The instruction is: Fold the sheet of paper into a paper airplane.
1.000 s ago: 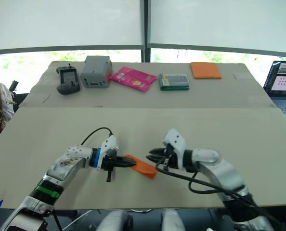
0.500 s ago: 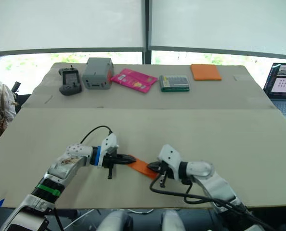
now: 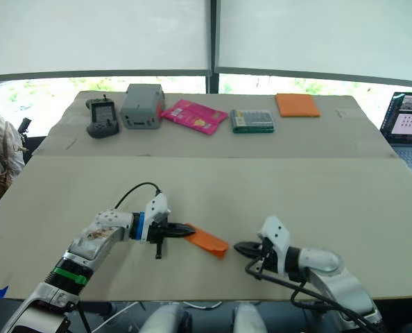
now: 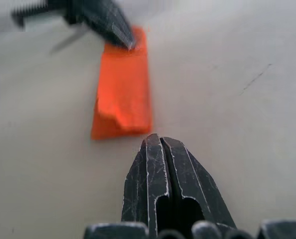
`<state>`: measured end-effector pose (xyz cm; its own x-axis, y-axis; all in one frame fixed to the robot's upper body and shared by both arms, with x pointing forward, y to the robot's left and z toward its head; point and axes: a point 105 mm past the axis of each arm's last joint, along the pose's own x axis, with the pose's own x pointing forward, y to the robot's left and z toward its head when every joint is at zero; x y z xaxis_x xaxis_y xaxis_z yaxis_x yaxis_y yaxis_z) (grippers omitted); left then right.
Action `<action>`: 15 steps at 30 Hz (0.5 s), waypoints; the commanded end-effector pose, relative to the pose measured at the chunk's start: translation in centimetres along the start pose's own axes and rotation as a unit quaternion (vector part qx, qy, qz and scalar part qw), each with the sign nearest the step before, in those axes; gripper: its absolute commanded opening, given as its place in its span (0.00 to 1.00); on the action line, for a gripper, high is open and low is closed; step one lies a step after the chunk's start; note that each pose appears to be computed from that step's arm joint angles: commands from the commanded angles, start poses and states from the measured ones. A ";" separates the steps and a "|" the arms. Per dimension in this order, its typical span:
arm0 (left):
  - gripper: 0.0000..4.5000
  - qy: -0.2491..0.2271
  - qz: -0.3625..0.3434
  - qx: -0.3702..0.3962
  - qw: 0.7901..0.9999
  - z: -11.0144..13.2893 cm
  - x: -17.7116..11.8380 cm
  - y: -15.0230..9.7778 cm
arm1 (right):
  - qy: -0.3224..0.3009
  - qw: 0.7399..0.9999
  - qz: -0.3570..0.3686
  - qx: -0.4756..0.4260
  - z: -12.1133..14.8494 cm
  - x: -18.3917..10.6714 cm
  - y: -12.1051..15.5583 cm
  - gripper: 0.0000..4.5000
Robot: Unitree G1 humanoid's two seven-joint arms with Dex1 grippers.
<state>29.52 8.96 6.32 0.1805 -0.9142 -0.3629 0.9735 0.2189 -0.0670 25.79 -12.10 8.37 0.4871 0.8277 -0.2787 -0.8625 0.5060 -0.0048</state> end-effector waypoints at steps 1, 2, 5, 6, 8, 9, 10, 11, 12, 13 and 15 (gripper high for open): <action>0.00 0.029 -0.001 -0.013 0.999 -1.5 0.4 -0.2 | -0.021 0.999 0.003 -0.046 2.7 1.2 0.2 0.01; 0.00 0.029 -0.001 -0.013 1.000 -1.4 0.5 -0.2 | -0.007 0.999 0.008 -0.052 2.4 1.8 0.4 0.01; 0.00 0.028 0.001 -0.011 1.000 -1.3 0.5 -0.1 | 0.029 0.997 0.014 -0.069 1.2 3.2 0.9 0.01; 0.00 0.027 0.001 -0.011 1.000 -1.2 0.5 -0.1 | 0.036 0.997 0.017 -0.070 0.9 3.6 1.1 0.01; 0.00 0.026 0.000 -0.009 1.000 -1.0 0.6 0.0 | 0.047 0.997 0.023 -0.065 0.1 4.0 1.6 0.01; 0.00 0.025 0.001 -0.008 1.000 -0.9 0.7 0.0 | 0.053 0.996 0.024 -0.067 -0.3 4.1 1.8 0.01; 0.00 0.023 0.000 -0.006 1.000 -0.7 0.8 0.1 | 0.060 0.996 0.024 -0.062 -0.8 4.0 1.9 0.01; 0.00 0.019 0.000 -0.005 1.000 -0.5 1.0 0.1 | 0.066 0.996 0.020 -0.057 -1.2 3.9 1.9 0.01; 0.00 0.017 -0.001 -0.004 1.000 -0.3 1.2 0.1 | 0.070 0.996 0.016 -0.054 -1.5 3.8 1.8 0.01; 0.00 0.013 -0.003 -0.002 1.000 -0.1 1.5 0.0 | 0.078 0.995 0.015 -0.055 -1.9 3.7 1.8 0.01; 0.00 -0.004 -0.006 -0.008 1.000 0.5 2.4 -0.3 | 0.096 0.994 0.011 -0.056 -2.7 3.5 1.6 0.01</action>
<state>29.82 7.19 6.53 0.1693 -0.9265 -0.3362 0.9755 0.2062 -0.0771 26.10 -8.08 6.58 0.4425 0.8095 -0.3858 -0.8935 0.4347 -0.1127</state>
